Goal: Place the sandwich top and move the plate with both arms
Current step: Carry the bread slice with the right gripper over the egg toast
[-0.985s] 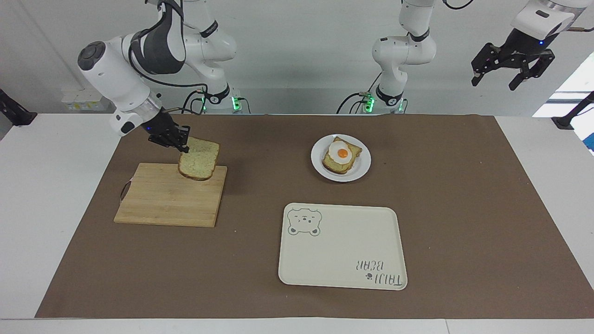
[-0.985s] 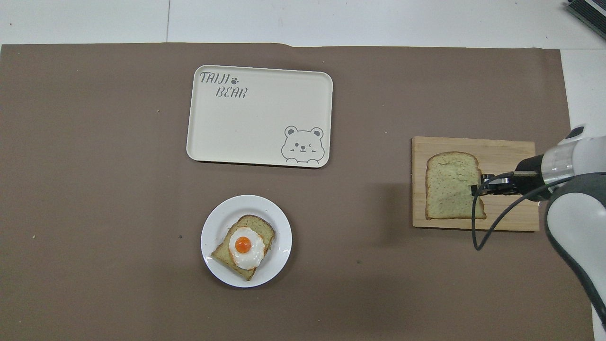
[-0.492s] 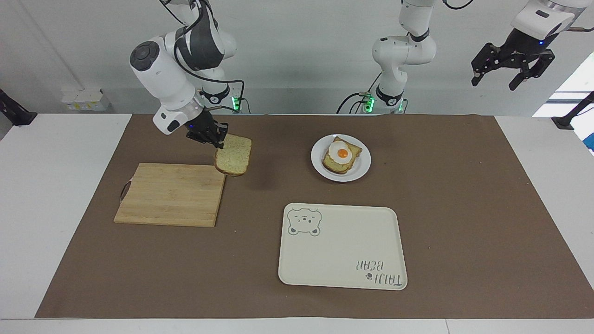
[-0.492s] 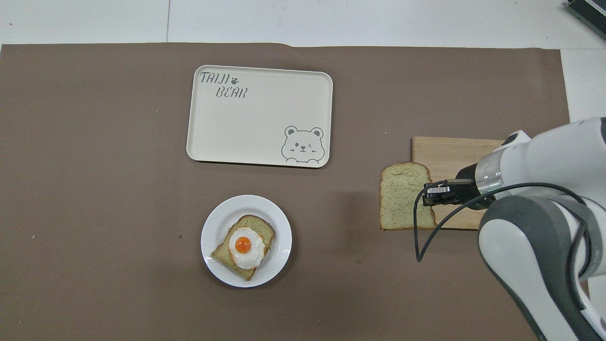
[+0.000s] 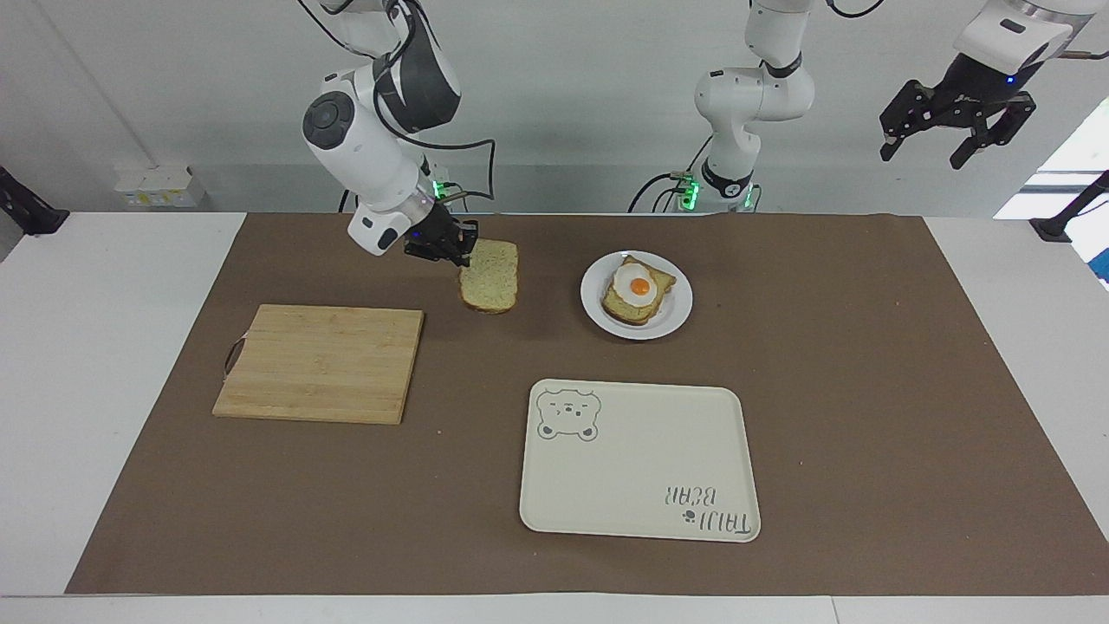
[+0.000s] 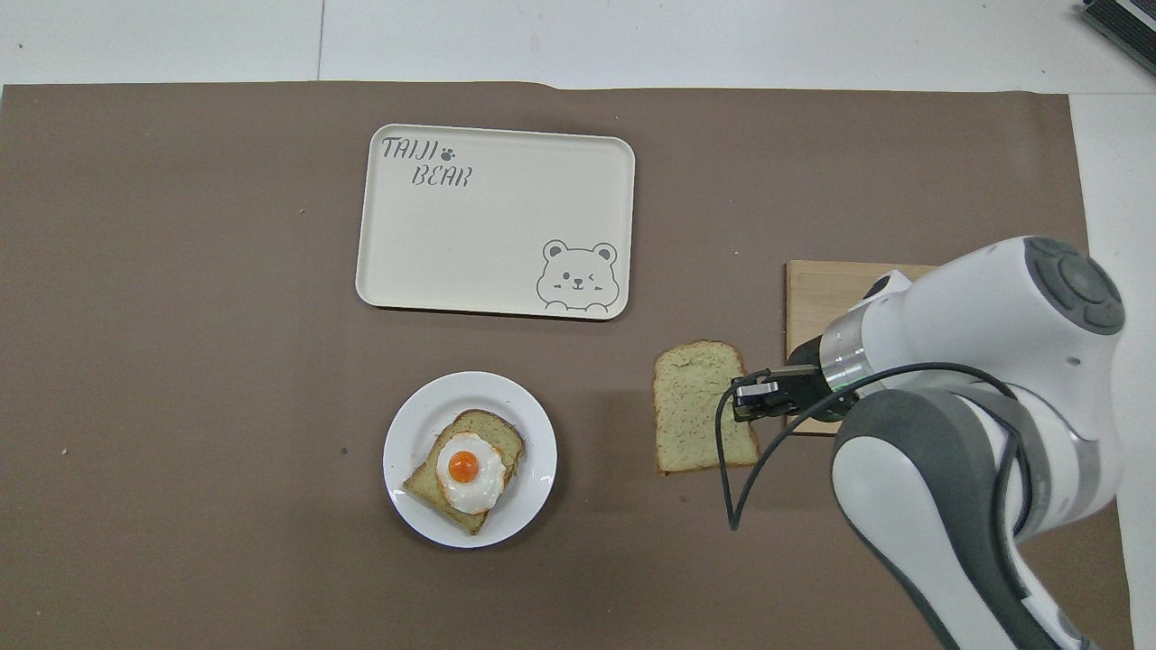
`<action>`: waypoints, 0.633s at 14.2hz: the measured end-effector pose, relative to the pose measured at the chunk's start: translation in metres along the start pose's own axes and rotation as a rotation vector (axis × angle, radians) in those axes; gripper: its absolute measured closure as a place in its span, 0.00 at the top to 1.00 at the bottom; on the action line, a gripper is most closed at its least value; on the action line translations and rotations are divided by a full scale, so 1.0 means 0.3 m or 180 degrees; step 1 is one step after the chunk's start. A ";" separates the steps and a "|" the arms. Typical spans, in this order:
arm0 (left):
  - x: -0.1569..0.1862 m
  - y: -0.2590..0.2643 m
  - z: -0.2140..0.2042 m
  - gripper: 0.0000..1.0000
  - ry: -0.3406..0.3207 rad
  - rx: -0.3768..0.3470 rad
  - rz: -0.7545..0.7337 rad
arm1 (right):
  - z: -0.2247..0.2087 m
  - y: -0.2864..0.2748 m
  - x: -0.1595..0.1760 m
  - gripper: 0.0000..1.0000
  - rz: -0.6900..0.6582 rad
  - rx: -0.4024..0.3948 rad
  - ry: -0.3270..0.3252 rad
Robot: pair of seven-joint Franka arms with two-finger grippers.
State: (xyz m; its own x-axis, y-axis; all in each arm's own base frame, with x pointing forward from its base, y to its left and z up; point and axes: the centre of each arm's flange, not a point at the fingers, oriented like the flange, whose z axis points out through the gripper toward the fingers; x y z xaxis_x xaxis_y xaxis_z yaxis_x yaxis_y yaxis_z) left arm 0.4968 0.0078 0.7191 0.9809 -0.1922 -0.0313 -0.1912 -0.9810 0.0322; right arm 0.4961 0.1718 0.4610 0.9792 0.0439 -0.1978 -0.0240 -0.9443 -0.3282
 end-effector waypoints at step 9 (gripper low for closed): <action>0.000 0.000 0.000 1.00 0.0000 0.0000 0.0000 | 0.107 -0.220 -0.044 0.06 -0.0054 0.0345 -0.0099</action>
State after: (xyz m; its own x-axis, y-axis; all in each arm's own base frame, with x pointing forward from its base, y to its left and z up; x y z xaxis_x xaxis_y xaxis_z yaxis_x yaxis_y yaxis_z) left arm 0.4968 0.0078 0.7191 0.9809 -0.1922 -0.0313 -0.1912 -0.9810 0.0322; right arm 0.4784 0.2440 0.4556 0.9730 0.0714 -0.2194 -0.0306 -0.9025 -0.4295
